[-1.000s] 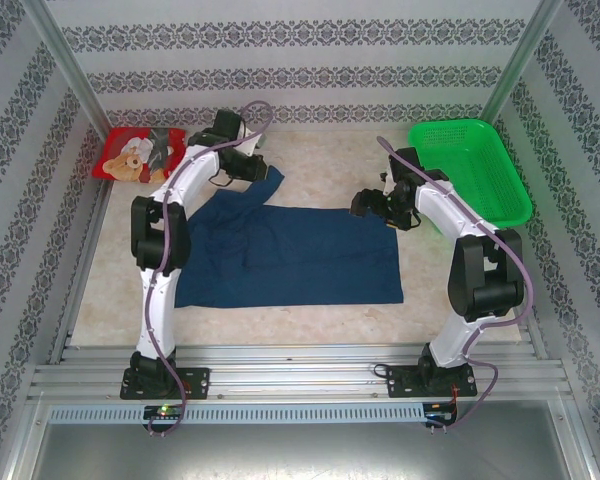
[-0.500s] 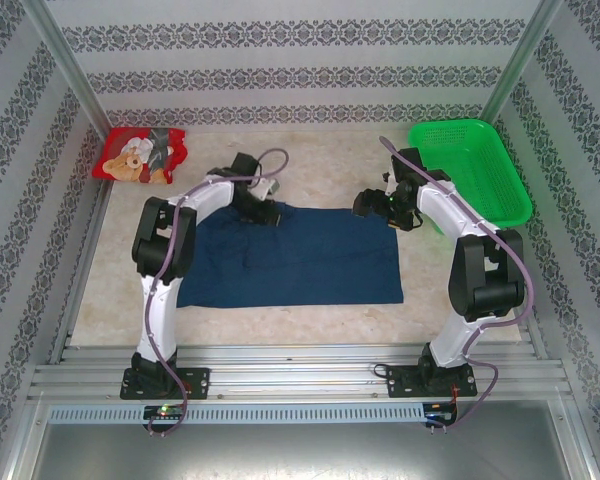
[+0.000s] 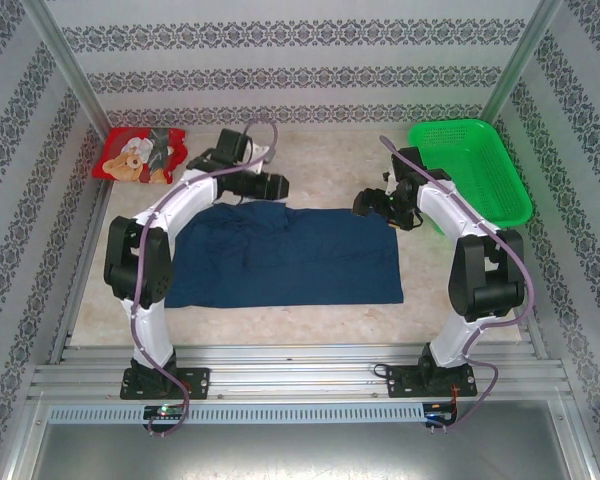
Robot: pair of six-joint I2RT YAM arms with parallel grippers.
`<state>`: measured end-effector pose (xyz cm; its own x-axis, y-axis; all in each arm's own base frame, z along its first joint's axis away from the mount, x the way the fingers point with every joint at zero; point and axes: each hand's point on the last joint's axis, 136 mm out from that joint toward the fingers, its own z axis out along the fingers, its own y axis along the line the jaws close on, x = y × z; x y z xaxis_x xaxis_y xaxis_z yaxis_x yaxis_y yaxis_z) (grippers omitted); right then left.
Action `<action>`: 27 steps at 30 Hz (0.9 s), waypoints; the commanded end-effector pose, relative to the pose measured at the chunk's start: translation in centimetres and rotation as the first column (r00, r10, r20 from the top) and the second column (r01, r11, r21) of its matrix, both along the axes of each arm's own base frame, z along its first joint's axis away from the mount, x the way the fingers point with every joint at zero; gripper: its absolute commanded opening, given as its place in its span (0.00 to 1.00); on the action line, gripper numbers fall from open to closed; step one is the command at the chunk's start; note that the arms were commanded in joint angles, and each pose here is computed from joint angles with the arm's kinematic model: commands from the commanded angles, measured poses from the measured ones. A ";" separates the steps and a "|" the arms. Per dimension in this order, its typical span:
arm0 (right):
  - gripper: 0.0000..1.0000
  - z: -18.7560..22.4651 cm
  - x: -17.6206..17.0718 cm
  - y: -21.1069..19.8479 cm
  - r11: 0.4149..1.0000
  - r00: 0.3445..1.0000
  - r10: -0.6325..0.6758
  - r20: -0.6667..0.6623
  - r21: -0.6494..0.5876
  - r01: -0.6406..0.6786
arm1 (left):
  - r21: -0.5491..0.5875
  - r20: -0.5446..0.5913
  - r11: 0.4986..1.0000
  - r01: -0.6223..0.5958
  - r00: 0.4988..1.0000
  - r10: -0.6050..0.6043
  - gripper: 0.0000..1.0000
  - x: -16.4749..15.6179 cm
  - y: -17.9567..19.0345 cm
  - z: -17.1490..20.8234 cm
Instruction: Fold and stack the t-shirts
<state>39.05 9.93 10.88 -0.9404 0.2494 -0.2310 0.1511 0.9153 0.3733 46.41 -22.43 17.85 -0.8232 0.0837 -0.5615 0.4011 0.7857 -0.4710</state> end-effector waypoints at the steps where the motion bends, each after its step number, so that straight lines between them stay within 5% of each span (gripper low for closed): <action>1: 0.97 1.7 0.1 -0.6 1.000 0.999 -0.011 0.047 0.005 0.011 | 0.094 -0.004 0.991 0.097 0.995 -0.097 0.70 1.1 1.2 -1.0; 5: 0.97 1.8 -0.1 -0.4 1.000 0.998 0.004 0.058 0.017 -0.005 | 0.168 -0.054 0.951 0.260 0.966 -0.255 0.68 1.4 0.9 -4.0; 13: 0.97 1.4 -0.8 -0.1 0.999 0.999 0.030 0.032 0.022 -0.031 | 0.190 -0.077 0.896 0.402 0.916 -0.394 0.63 1.6 0.0 -7.5; 27: 0.98 1.1 -1.6 -0.1 0.998 0.999 0.052 0.009 0.024 -0.053 | 0.248 -0.081 0.878 0.409 0.912 -0.402 0.64 2.7 -1.1 -10.6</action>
